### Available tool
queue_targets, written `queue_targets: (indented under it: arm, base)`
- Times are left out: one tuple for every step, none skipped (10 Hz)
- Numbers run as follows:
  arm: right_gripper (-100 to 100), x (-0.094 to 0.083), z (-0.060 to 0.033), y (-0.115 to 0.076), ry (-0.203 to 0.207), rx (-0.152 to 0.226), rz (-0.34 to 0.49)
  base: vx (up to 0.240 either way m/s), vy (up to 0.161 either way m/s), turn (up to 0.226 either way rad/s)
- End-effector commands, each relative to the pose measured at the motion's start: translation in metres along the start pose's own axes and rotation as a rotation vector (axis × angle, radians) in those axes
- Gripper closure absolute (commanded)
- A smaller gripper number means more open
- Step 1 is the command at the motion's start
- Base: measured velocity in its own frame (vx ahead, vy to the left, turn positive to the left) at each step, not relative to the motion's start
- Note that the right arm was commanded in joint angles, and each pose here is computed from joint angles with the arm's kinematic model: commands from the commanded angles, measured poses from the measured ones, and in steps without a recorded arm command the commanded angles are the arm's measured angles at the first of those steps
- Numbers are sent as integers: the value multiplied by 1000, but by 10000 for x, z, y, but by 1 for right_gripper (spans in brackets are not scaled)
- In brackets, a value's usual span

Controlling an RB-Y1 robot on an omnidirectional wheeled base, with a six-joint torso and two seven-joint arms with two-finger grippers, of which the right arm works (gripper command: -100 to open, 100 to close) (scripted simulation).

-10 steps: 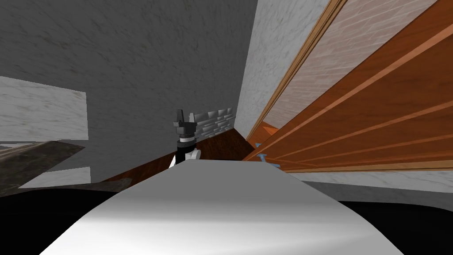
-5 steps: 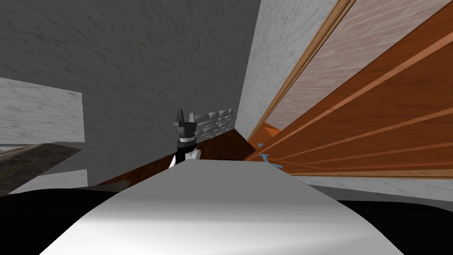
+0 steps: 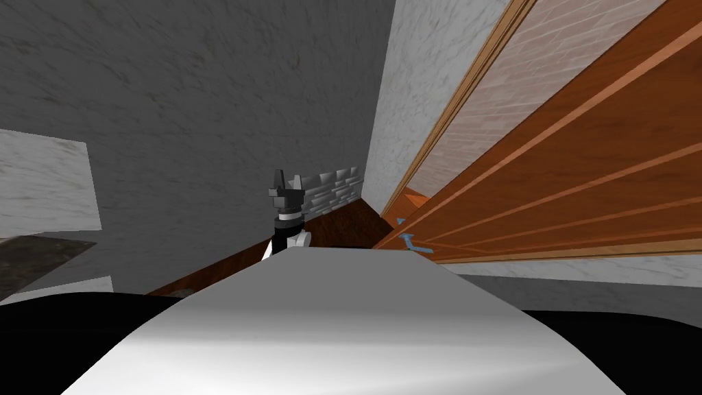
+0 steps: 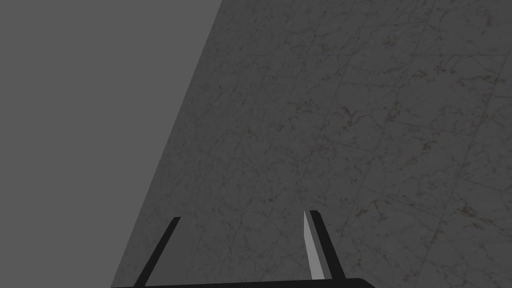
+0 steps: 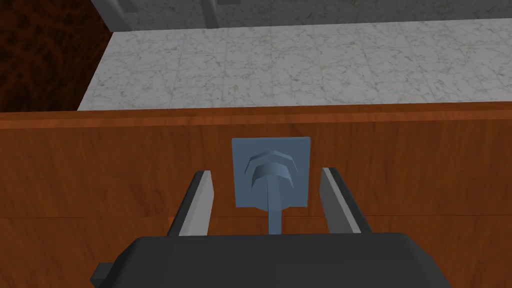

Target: Pull the door open

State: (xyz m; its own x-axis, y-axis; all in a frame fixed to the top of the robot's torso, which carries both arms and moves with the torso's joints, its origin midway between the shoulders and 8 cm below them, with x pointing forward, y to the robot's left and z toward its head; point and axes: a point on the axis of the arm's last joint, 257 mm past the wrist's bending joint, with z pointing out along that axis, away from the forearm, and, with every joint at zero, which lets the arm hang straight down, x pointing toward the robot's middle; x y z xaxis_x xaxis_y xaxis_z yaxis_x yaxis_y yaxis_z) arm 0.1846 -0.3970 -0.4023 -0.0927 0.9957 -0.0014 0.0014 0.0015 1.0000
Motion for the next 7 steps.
queue_targets:
  arm:
    - [-100, 33, 26, 5, -3, 1, -6]
    - [-100, 43, 38, 15, -2, -4, -4]
    - [-100, 74, 70, 29, -2, -7, -5]
    - [-100, 97, 89, 31, -4, -5, -7]
    - [-100, 123, 110, 34, -6, -2, -9]
    - [-100, 149, 141, 63, -3, -14, -3]
    - [-100, 185, 171, 74, -4, -15, -2]
  base:
    - [-92, -43, -173]
    - [-65, -25, -38]
    - [-59, -19, -124]
    - [-83, -42, -208]
    - [-89, -47, -207]
    - [-51, -31, -55]
    - [-47, -42, -114]
